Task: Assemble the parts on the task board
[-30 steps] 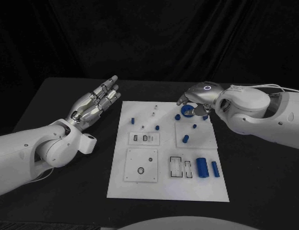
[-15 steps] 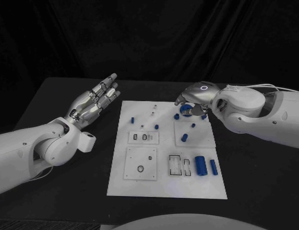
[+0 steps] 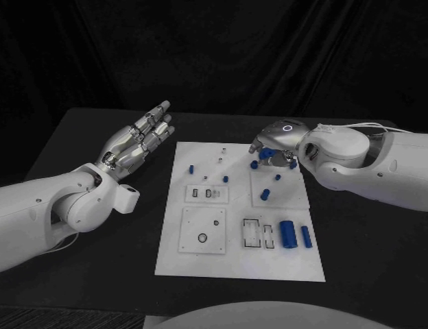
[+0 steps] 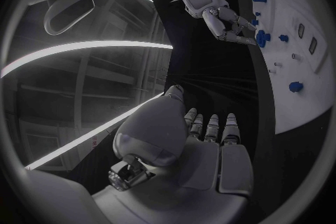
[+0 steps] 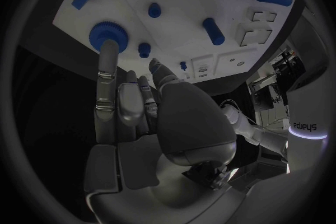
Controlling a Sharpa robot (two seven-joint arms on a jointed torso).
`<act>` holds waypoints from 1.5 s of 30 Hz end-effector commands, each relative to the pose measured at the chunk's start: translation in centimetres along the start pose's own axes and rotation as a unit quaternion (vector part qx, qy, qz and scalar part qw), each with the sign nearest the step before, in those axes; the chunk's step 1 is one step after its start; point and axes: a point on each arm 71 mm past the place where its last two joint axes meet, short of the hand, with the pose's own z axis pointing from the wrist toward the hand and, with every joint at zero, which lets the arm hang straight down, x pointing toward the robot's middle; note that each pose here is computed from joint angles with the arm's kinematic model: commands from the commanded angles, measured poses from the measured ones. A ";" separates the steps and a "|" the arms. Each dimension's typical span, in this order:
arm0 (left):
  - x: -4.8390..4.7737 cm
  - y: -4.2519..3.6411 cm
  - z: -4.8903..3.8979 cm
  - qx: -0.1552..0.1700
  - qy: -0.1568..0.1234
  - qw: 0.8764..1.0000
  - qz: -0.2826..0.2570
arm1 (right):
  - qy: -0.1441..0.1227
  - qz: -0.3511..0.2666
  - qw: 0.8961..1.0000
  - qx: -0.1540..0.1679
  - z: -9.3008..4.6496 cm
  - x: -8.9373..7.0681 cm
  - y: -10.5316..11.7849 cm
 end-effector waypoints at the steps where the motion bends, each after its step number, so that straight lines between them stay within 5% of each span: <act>1: 0.16 -0.50 0.16 0.027 0.008 1.000 -0.004 | -0.004 -0.003 1.000 -0.009 0.2 0.3 0.2; 45: 0.11 -0.13 0.55 0.020 0.019 1.000 -0.011 | 0.016 -0.001 1.000 -0.015 2.3 3.5 0.4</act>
